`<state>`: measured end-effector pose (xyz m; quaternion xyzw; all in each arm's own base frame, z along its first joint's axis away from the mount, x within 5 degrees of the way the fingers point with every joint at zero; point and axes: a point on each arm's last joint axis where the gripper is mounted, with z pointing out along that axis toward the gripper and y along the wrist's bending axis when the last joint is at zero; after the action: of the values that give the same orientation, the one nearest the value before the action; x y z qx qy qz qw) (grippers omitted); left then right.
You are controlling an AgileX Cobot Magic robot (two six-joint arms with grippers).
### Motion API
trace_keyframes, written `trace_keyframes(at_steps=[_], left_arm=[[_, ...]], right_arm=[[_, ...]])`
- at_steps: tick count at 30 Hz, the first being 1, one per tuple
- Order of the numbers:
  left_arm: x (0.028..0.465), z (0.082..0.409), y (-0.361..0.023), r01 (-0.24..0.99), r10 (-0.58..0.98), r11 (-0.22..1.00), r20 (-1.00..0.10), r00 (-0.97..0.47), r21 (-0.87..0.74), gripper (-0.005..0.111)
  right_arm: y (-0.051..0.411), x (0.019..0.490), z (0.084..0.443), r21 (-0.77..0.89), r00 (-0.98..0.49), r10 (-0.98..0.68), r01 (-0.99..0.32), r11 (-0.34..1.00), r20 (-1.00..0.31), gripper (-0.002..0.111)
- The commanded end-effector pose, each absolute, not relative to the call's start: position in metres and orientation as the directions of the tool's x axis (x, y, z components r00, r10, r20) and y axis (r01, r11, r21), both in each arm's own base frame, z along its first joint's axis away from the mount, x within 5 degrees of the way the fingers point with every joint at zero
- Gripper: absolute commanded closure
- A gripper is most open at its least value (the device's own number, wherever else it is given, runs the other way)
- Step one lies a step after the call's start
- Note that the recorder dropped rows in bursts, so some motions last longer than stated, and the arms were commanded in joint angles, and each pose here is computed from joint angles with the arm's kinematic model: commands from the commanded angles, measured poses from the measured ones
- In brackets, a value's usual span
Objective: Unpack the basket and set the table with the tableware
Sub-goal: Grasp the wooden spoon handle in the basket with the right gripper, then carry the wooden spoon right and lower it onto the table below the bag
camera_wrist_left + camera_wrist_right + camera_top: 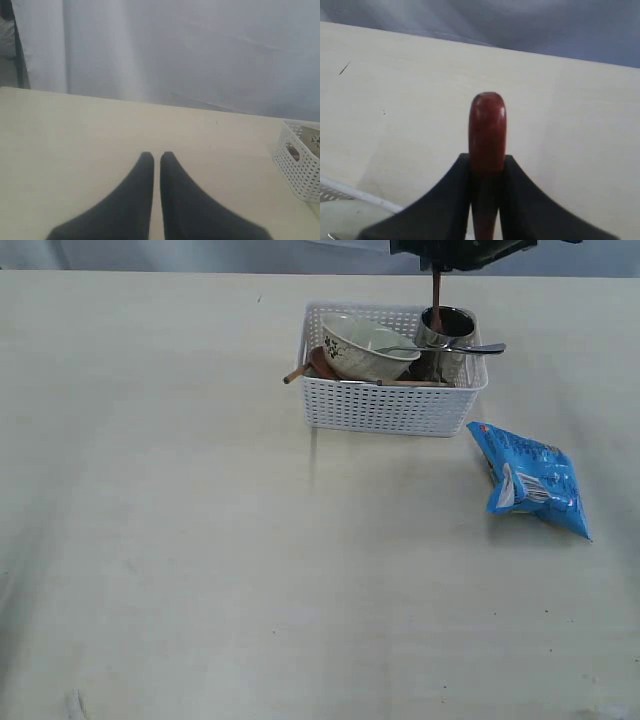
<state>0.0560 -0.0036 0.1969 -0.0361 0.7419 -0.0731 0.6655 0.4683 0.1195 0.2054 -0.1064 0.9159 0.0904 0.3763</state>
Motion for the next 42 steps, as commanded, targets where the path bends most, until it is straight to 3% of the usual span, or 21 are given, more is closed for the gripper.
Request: trace_keyframes(at_steps=[1,8,17,24,29,34,42], left_arm=[[0.056,0.196,-0.003,0.040,-0.151,0.987,-0.982,-0.110,-0.157,0.101],[0.056,0.196,-0.003,0.040,-0.151,0.987,-0.982,-0.110,-0.157,0.101],[0.056,0.196,-0.003,0.039,-0.147,0.988,-0.983,-0.110,-0.152,0.101],[0.056,0.196,-0.003,0.039,-0.147,0.988,-0.983,-0.110,-0.152,0.101],[0.056,0.196,-0.003,0.039,-0.147,0.988,-0.983,-0.110,-0.152,0.101],[0.056,0.196,-0.003,0.039,-0.147,0.988,-0.983,-0.110,-0.152,0.101],[0.056,0.196,-0.003,0.039,-0.147,0.988,-0.983,-0.110,-0.152,0.101]], right_arm=[[0.120,0.471,0.214,0.077,-0.649,-0.115,-0.260,0.963,-0.752,0.105],[0.118,0.468,0.239,0.073,-0.596,-0.101,-0.260,0.963,-0.797,0.107],[0.113,0.441,0.307,0.088,-0.536,-0.075,-0.273,0.958,-0.841,0.109],[0.066,0.381,0.356,0.057,-0.740,-0.136,-0.230,0.972,-0.659,0.109],[0.062,0.338,0.374,0.068,-0.832,-0.159,-0.229,0.971,-0.532,0.109],[0.058,0.286,0.360,0.103,-0.889,-0.116,-0.179,0.978,-0.443,0.109],[0.046,0.192,0.282,0.170,-0.948,-0.066,-0.124,0.978,-0.312,0.109]])
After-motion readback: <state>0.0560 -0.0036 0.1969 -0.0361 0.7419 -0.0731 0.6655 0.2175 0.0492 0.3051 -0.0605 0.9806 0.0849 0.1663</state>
